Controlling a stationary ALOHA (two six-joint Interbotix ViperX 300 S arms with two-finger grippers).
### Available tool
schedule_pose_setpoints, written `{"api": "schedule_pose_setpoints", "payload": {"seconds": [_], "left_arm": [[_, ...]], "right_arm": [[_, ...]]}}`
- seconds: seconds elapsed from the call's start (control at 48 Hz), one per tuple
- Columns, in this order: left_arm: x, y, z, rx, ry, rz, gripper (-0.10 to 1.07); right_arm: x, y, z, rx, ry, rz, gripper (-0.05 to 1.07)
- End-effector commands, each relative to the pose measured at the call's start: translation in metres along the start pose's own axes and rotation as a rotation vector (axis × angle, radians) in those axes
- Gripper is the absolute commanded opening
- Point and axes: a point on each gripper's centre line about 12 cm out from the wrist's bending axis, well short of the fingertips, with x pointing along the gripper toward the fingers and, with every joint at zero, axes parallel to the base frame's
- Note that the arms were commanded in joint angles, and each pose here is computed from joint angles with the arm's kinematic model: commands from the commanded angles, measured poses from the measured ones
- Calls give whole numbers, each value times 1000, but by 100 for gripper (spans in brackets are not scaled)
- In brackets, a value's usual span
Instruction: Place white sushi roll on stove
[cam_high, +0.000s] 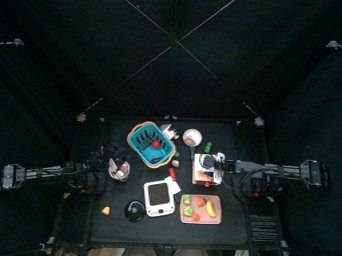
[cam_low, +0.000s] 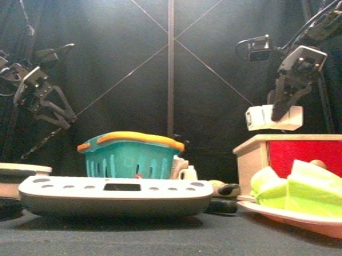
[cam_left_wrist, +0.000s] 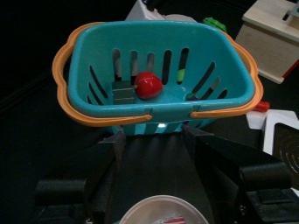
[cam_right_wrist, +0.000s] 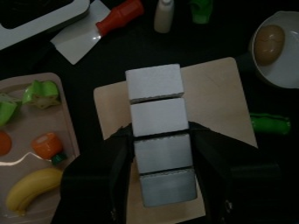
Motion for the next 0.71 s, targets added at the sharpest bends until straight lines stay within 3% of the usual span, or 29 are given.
{"api": "schedule_pose_setpoints", "payload": {"seconds": [0.0, 0.396, 0.688], "left_arm": [[0, -1, 6, -1, -14, -4, 91], [0, -3, 7, 1, -16, -16, 91], [0, -9, 3, 1, -9, -72, 91]], "right_arm": [[-11, 3, 18, 81, -72, 37, 60], [-10, 7, 34, 588, -109, 105, 60], [12, 23, 47, 735, -118, 88, 60]]}}
